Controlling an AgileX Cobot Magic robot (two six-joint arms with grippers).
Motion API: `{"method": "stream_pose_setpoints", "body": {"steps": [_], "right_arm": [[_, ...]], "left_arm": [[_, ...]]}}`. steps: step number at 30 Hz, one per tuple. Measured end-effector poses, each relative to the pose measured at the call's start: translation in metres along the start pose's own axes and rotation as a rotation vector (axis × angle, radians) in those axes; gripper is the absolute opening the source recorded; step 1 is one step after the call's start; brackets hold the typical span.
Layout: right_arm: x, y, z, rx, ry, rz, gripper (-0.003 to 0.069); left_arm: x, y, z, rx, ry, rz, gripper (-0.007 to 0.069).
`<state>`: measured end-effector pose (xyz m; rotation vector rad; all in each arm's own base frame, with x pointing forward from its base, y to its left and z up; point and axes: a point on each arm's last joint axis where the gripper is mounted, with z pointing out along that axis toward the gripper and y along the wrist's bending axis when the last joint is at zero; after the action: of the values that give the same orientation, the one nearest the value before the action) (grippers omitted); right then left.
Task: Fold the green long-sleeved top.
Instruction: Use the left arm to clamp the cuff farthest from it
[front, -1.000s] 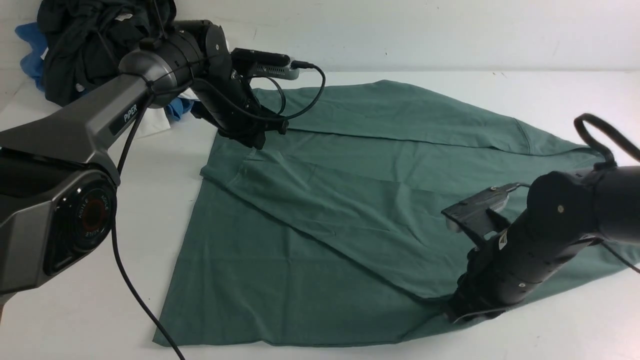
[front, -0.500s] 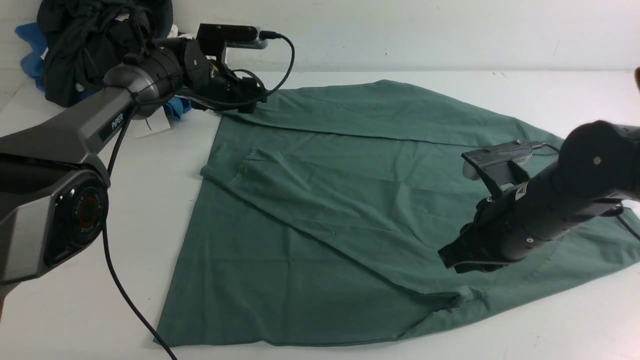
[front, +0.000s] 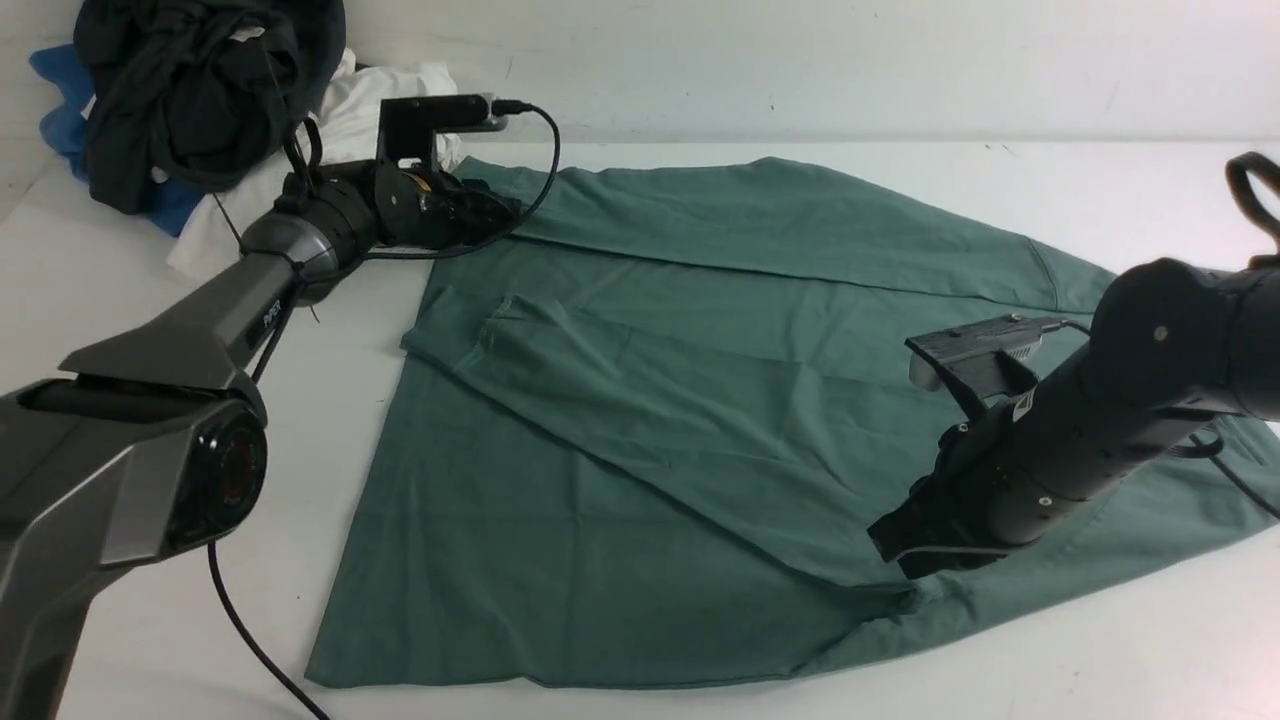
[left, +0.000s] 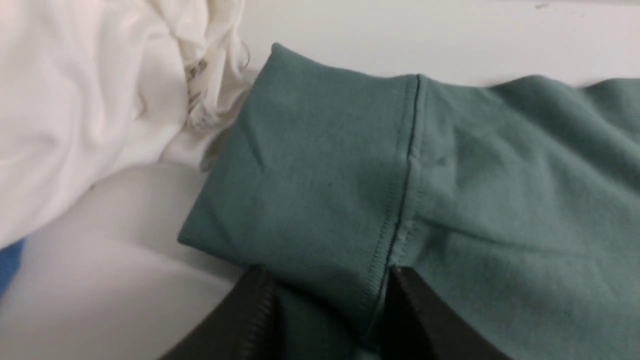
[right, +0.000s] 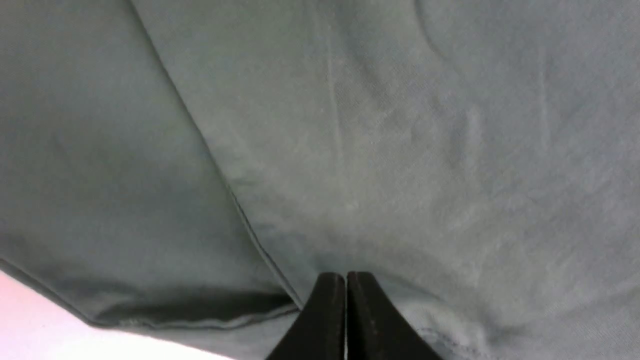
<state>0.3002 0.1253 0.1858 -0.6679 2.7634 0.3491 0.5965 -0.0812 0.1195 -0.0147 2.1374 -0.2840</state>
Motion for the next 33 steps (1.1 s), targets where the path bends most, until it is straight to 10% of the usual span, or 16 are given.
{"method": "stream_pose_setpoints", "body": {"steps": [5,20,33], "right_arm": [[0.001,0.0,0.0,-0.005,0.008,-0.007,0.0],[0.003,0.001,0.0,-0.016,0.031,-0.071,0.0],[0.001,0.009,0.002,-0.045,0.016,-0.075,0.0]], "left_arm": [[-0.004,-0.002,0.003,0.018,-0.012,0.006,0.0032],[-0.047,-0.014,-0.04,0.004,0.123,0.168,0.0031],[-0.037,0.023,-0.026,-0.013,0.095,-0.032,0.0477]]}}
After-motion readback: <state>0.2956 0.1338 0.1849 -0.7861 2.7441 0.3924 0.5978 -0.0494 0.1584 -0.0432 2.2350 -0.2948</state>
